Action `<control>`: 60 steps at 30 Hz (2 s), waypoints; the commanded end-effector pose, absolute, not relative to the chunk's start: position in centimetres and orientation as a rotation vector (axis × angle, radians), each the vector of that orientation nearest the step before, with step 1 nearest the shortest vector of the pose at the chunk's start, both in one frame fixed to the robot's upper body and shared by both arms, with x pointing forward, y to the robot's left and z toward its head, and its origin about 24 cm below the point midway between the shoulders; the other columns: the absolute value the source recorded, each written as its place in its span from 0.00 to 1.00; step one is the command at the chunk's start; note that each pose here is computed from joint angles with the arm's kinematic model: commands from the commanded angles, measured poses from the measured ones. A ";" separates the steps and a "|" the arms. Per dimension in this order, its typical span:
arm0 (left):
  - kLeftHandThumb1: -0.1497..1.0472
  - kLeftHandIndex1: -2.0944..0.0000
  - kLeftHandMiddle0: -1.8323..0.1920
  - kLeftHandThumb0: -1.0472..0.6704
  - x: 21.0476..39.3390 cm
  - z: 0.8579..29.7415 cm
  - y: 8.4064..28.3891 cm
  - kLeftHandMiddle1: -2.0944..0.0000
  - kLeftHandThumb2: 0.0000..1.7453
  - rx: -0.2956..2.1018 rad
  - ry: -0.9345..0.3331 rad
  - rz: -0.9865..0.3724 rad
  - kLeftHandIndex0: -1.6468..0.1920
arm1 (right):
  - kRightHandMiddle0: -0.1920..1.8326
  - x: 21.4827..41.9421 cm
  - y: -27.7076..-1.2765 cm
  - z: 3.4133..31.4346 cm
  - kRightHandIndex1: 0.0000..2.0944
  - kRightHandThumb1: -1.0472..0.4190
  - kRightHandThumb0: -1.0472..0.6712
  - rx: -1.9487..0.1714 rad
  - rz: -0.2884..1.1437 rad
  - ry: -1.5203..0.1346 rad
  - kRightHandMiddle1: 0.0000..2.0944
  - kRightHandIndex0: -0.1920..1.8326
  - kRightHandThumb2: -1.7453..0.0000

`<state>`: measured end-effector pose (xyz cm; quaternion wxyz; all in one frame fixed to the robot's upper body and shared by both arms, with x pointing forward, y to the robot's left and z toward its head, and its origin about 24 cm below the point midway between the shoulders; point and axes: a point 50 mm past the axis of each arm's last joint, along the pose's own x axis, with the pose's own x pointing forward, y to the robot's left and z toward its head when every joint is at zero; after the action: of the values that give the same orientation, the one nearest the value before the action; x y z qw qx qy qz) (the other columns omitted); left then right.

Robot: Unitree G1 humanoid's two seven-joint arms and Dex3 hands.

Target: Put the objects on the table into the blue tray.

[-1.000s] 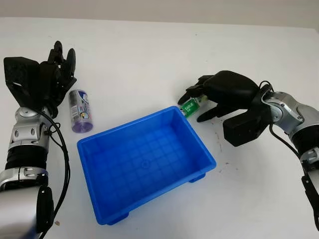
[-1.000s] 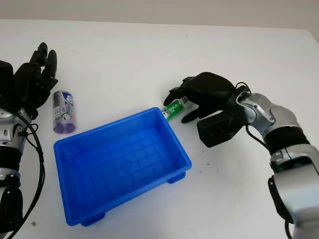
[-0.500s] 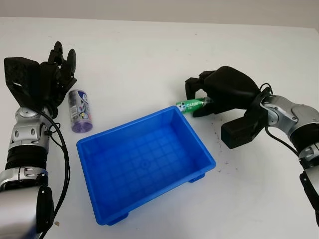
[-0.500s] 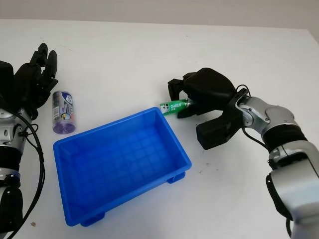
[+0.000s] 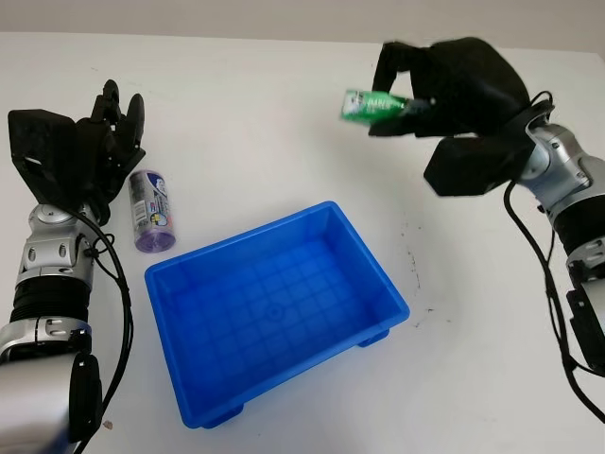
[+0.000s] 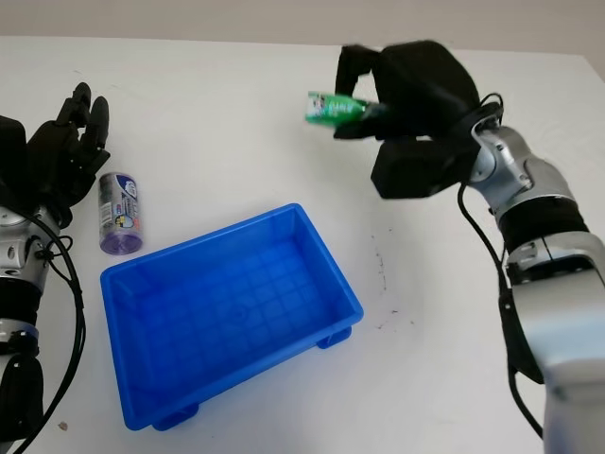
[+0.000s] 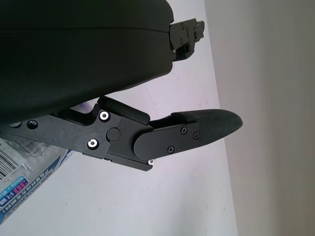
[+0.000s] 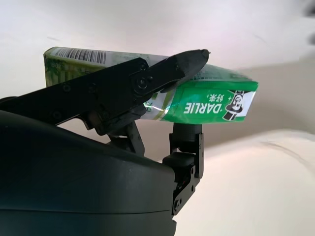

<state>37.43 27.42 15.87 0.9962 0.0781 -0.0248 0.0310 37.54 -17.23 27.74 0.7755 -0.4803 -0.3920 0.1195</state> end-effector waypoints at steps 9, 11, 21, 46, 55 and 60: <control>1.00 1.00 1.00 0.16 37.9 16.9 27.0 1.00 0.34 0.166 -0.072 0.060 1.00 | 0.52 31.9 -12.0 27.0 1.00 0.00 0.44 -0.784 0.648 -0.781 1.00 0.70 0.86; 1.00 1.00 1.00 0.16 38.0 16.9 26.9 1.00 0.34 0.170 -0.075 0.059 1.00 | 0.54 30.8 -11.3 26.8 1.00 0.00 0.44 -0.800 0.710 -0.725 1.00 0.72 0.86; 1.00 1.00 1.00 0.17 37.9 16.7 26.7 1.00 0.35 0.151 -0.083 0.065 1.00 | 0.53 29.1 -10.1 25.9 1.00 0.00 0.44 -0.864 0.858 -0.460 1.00 0.75 0.84; 1.00 1.00 1.00 0.17 37.7 16.0 26.8 1.00 0.35 0.159 -0.069 0.070 1.00 | 0.00 31.4 -12.6 26.1 0.00 0.00 0.10 -0.775 0.929 -0.456 0.00 0.00 0.70; 1.00 1.00 1.00 0.17 37.7 16.1 26.9 1.00 0.35 0.163 -0.069 0.073 1.00 | 0.00 36.8 -17.8 25.4 0.00 0.00 0.11 -0.350 0.476 -0.369 0.00 0.00 0.55; 1.00 1.00 1.00 0.17 37.7 16.1 27.0 1.00 0.35 0.161 -0.070 0.066 1.00 | 0.00 38.7 -20.0 23.3 0.00 0.00 0.11 -0.219 0.322 -0.273 0.00 0.00 0.55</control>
<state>37.77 26.83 15.89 0.9960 0.0787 -0.0277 0.0324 38.42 -19.82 23.03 0.9690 -0.1235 -0.1292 0.1705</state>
